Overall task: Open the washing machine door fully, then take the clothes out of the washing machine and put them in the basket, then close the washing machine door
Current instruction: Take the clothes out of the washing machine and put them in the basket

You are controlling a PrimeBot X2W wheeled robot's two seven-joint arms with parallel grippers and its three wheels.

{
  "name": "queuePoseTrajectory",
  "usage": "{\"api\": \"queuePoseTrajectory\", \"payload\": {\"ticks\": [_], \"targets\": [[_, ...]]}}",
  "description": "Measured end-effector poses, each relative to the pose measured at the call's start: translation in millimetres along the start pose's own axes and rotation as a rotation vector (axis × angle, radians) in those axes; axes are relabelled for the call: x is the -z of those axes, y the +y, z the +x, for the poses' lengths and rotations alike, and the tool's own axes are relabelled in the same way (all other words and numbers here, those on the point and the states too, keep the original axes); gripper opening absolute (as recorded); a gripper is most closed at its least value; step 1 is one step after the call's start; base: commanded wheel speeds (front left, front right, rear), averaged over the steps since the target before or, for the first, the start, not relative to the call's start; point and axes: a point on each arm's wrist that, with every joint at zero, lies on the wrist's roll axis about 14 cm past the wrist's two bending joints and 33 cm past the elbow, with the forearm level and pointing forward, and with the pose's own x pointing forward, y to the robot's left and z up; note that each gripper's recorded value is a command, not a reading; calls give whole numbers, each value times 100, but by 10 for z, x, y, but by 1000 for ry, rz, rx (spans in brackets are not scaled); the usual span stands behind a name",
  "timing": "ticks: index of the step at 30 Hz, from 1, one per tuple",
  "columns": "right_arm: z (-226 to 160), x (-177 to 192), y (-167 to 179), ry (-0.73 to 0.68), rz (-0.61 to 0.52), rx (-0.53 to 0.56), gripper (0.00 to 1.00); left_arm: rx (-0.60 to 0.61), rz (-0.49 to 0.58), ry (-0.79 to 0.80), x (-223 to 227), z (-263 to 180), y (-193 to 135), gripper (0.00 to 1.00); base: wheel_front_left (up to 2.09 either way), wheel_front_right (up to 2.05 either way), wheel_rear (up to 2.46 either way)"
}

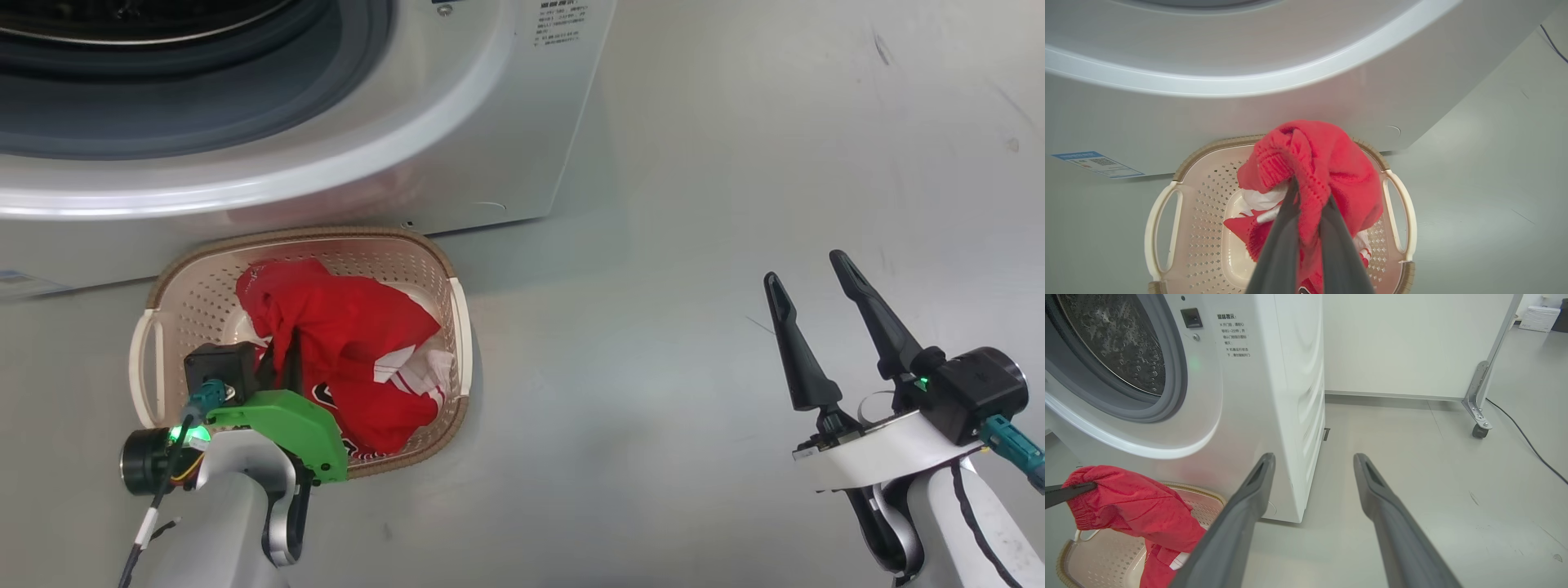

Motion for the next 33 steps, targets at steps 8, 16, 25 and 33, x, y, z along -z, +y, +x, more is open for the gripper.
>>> {"api": "queuePoseTrajectory", "payload": {"ticks": [8,16,25,33], "targets": [[106,102,-152,25,-5,23,100,-22,-11,170,521,236,68,0,0,0,0],[233,279,-204,67,-9,11,100,-70,-81,290,866,509,168,34,0,0,0],[189,306,-404,81,-15,70,100,-82,-72,346,1068,611,158,100,0,0,0],[199,273,-374,71,-11,63,100,-123,-65,316,1033,551,283,100,0,0,0]]}}
